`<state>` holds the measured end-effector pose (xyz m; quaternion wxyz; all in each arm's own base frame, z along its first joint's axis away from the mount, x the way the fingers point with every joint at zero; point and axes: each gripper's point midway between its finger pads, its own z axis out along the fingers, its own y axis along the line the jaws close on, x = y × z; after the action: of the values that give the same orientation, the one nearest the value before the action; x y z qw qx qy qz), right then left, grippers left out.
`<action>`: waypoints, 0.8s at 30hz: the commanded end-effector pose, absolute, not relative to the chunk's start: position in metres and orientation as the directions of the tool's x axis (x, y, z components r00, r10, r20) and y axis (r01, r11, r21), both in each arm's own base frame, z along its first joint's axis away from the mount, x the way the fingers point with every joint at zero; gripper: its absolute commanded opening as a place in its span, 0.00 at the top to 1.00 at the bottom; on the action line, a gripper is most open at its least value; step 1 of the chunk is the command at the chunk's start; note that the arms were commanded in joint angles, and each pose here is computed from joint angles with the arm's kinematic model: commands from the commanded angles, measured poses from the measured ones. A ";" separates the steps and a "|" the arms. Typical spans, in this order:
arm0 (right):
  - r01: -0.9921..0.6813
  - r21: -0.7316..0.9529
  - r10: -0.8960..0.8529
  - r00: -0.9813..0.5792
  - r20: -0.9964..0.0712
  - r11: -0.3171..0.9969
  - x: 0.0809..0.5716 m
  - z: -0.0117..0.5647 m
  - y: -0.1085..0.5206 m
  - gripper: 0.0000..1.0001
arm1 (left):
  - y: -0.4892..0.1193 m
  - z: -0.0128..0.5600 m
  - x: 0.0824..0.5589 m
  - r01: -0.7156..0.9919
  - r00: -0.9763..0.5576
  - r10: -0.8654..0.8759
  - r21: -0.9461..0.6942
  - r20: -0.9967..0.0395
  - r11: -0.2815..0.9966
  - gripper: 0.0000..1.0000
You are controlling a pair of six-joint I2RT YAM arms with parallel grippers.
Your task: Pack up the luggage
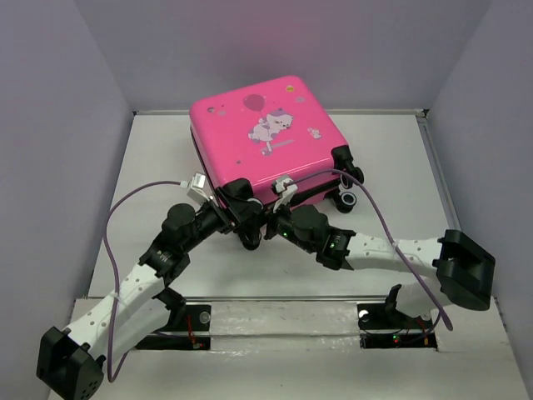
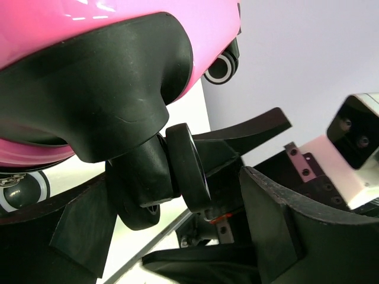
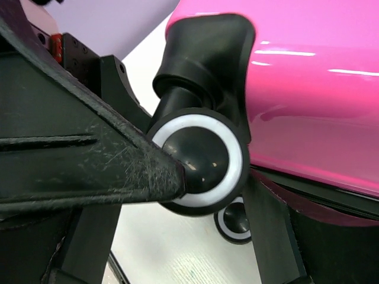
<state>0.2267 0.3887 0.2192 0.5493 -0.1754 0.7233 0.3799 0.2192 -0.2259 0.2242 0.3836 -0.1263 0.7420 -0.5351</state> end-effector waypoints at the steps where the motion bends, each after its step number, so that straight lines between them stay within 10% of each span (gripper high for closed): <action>1: -0.703 0.396 0.280 -0.281 -0.918 0.591 0.237 0.265 0.409 0.18 | -0.225 0.301 0.216 0.458 -0.550 -0.665 -0.848 -0.505 0.266 0.12; 13: -0.658 0.499 0.527 -0.178 -0.831 0.564 0.259 0.297 0.399 0.30 | -0.223 0.282 0.214 0.420 -0.569 -0.667 -0.868 -0.480 0.266 0.12; 20: -0.616 0.562 0.625 -0.140 -0.768 0.552 0.269 0.302 0.390 0.79 | -0.221 0.273 0.210 0.405 -0.581 -0.665 -0.875 -0.469 0.264 0.12; 24: -0.593 0.533 0.592 -0.114 -0.797 0.603 0.271 0.297 0.380 0.89 | -0.198 0.265 0.221 0.351 -0.487 -0.684 -0.839 -0.543 0.416 0.15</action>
<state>0.2448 0.4105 0.2151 0.5854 -0.1189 0.6840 0.4187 0.2256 -0.2093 0.2247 0.4230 -0.1592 0.7153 -0.5330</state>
